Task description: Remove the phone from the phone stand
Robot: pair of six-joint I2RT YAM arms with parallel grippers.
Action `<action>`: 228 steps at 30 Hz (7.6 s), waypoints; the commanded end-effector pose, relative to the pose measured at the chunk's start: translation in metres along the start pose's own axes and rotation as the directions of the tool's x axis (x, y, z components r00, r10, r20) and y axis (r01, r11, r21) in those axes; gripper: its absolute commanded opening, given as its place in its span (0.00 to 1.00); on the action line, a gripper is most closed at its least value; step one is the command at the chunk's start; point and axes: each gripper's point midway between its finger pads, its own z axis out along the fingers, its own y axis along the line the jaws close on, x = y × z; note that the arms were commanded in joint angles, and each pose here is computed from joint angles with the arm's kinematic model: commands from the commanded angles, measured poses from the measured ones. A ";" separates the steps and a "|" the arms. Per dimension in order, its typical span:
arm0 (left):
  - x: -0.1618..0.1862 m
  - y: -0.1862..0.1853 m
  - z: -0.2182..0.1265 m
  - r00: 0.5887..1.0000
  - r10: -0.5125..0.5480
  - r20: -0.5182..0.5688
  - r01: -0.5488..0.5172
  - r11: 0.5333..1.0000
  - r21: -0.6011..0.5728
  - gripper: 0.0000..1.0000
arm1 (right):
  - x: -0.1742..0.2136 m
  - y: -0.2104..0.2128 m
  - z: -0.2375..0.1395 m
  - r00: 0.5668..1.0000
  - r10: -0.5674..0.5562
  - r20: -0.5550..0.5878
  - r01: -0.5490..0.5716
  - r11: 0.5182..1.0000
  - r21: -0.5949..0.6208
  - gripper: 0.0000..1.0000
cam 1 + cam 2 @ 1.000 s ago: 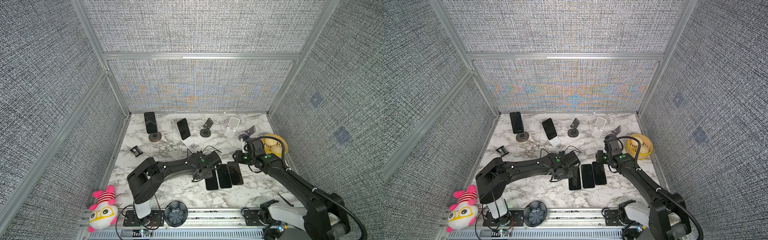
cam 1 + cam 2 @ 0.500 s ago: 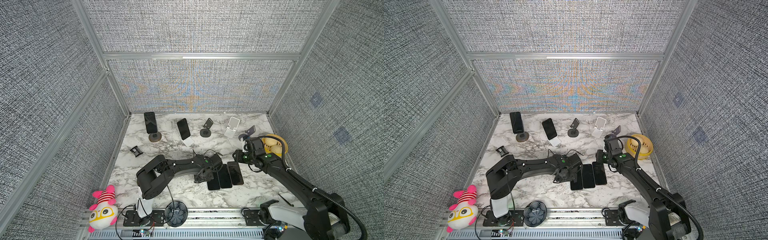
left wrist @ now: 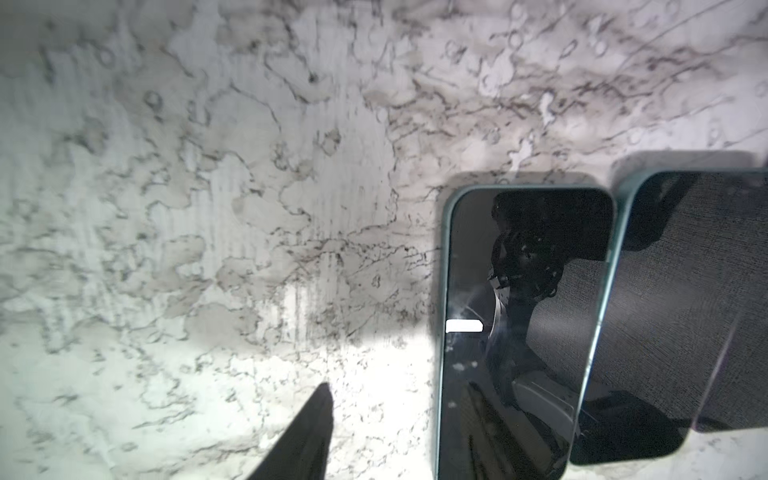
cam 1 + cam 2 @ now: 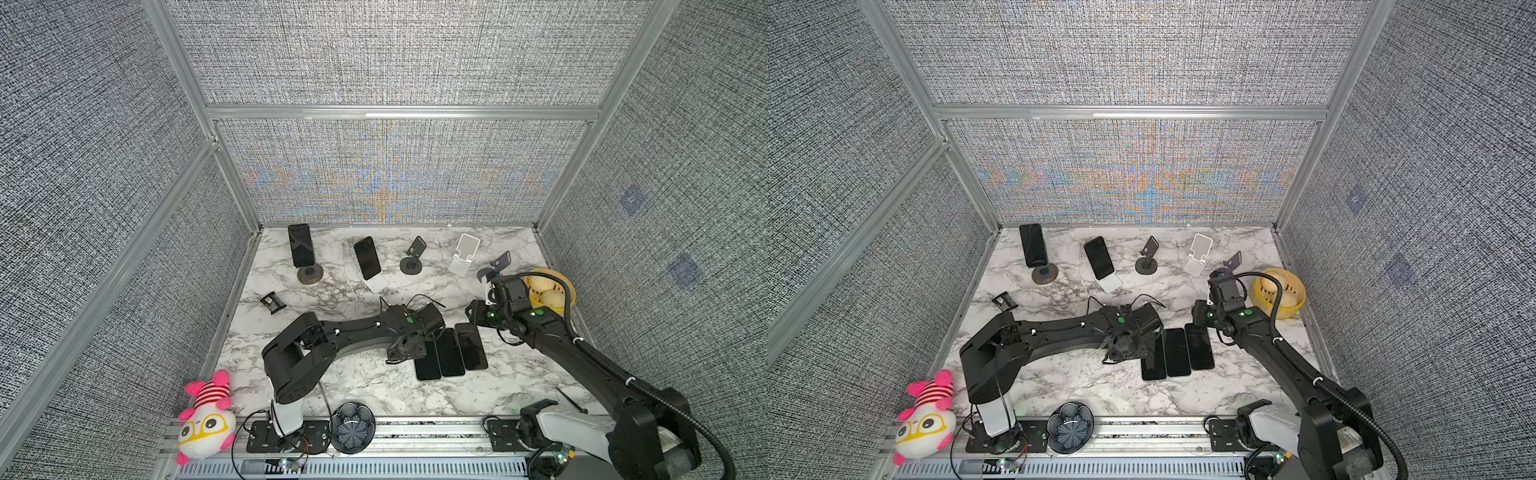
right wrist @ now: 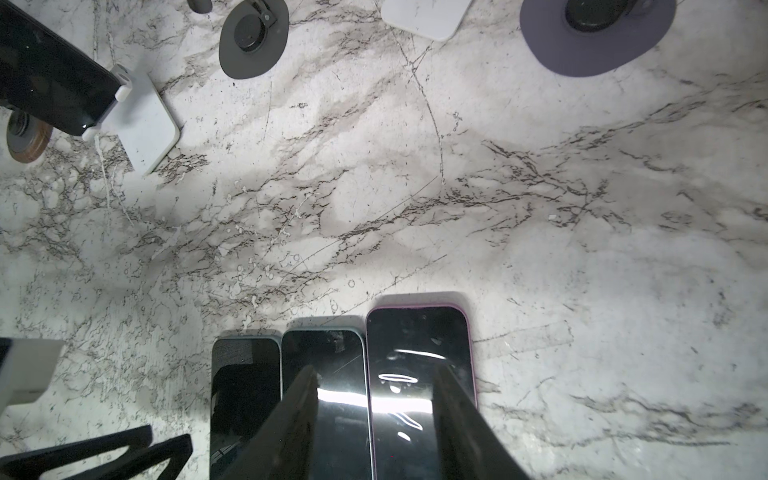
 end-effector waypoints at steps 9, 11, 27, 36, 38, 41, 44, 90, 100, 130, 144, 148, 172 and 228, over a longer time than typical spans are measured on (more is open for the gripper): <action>-0.050 0.027 -0.050 0.974 0.103 0.202 -0.094 0.994 -0.050 0.93 | -0.005 0.008 -0.002 0.999 -0.031 0.010 0.032 0.999 -0.036 0.47; -0.062 0.037 -0.068 0.958 0.121 0.262 -0.108 0.992 -0.061 0.96 | -0.009 0.013 -0.004 0.999 -0.044 0.020 0.045 0.997 -0.055 0.47; -0.133 0.158 -0.178 0.755 0.124 0.644 -0.085 0.992 -0.091 0.99 | -0.058 0.112 -0.016 0.932 -0.329 0.154 0.349 0.928 -0.130 0.65; -0.142 0.204 -0.165 0.795 0.058 0.604 -0.001 0.996 -0.094 0.99 | -0.080 0.193 0.023 0.869 -0.455 0.196 0.490 0.848 -0.202 0.85; -0.146 0.212 -0.158 0.811 0.008 0.585 0.031 0.998 -0.057 0.99 | -0.085 0.210 0.037 0.852 -0.474 0.222 0.517 0.827 -0.221 0.87; -0.150 0.220 -0.145 0.836 -0.050 0.546 0.063 0.998 -0.007 0.99 | -0.096 0.232 0.055 0.833 -0.486 0.265 0.546 0.800 -0.249 0.91; -0.152 0.217 -0.137 0.846 -0.095 0.525 0.080 0.995 0.051 0.99 | -0.108 0.253 0.071 0.809 -0.489 0.326 0.575 0.771 -0.272 0.96; -0.134 0.227 -0.128 0.816 -0.179 0.550 0.120 0.983 0.142 0.99 | -0.141 0.317 0.171 0.755 -0.471 0.456 0.610 0.759 -0.226 0.98; -0.134 0.227 -0.128 0.810 -0.186 0.556 0.122 0.981 0.151 0.98 | -0.139 0.318 0.173 0.760 -0.466 0.452 0.610 0.751 -0.253 0.87; -0.135 0.230 -0.146 0.806 -0.191 0.560 0.142 0.981 0.129 0.98 | -0.153 0.320 0.141 0.804 -0.388 0.451 0.541 0.793 -0.282 0.66; -0.148 0.238 -0.190 0.814 -0.091 0.573 0.111 0.994 -0.001 0.99 | -0.138 0.275 0.069 0.892 -0.341 0.298 0.406 0.893 -0.195 0.64; -0.153 0.242 -0.196 0.833 -0.024 0.552 0.071 0.995 -0.063 0.99 | -0.111 0.248 0.038 0.924 -0.342 0.173 0.368 0.916 -0.157 0.63; -0.172 0.273 -0.163 0.851 -0.003 0.526 0.097 0.984 -0.151 0.99 | 0.083 0.183 0.011 0.798 -0.125 -0.590 0.145 0.989 -0.013 0.52; -0.172 0.280 -0.153 0.862 -0.045 0.504 0.127 0.983 -0.130 0.99 | 0.157 0.179 0.090 0.758 -0.073 -0.649 0.202 0.971 0.126 0.60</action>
